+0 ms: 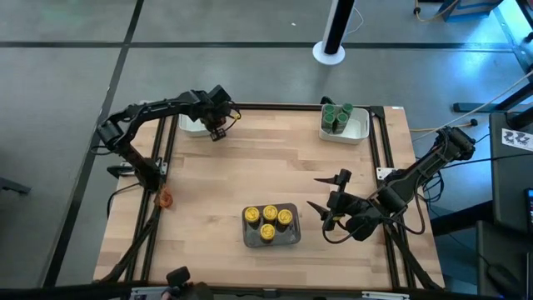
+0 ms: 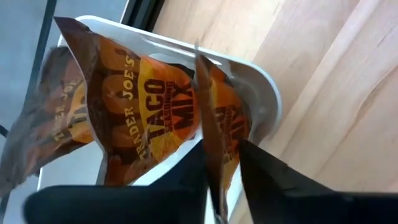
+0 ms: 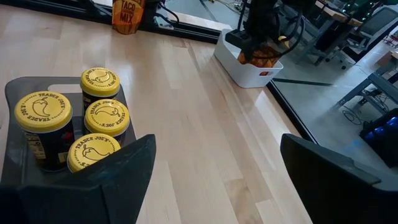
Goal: Sort spices by type
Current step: Put the bottom orange seasoning bag into the left white bin, then put the orange seasoning bag into the left white bin
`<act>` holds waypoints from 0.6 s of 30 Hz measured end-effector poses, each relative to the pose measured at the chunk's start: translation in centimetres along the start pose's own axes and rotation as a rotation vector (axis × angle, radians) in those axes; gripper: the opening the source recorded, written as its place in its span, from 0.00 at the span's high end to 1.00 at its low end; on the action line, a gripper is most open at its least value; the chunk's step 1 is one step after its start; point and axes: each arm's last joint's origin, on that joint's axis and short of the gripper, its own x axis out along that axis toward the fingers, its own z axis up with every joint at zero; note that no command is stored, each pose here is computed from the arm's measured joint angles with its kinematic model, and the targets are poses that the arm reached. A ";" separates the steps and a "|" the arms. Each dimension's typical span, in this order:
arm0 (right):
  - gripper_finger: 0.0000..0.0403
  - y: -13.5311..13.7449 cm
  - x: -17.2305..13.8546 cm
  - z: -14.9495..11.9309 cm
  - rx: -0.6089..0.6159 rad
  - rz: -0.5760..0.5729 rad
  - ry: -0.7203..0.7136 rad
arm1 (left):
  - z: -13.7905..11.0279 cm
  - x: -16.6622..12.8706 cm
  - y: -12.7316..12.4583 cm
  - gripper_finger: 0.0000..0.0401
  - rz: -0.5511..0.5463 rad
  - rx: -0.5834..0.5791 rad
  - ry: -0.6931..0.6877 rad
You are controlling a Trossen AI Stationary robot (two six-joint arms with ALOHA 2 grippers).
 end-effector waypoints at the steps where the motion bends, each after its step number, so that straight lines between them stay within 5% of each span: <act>1: 0.15 0.0 0.0 0.0 0.000 0.000 0.000 | 0.0 0.0 0.0 0.80 0.000 -0.001 0.001; 8: 0.15 0.0 0.0 0.0 -0.001 0.000 0.001 | 0.1 -1.4 0.4 0.66 0.005 0.002 0.003; 18: 0.15 0.0 0.0 0.0 -0.001 0.000 0.000 | 0.5 -7.8 1.2 0.63 0.020 -0.068 -0.082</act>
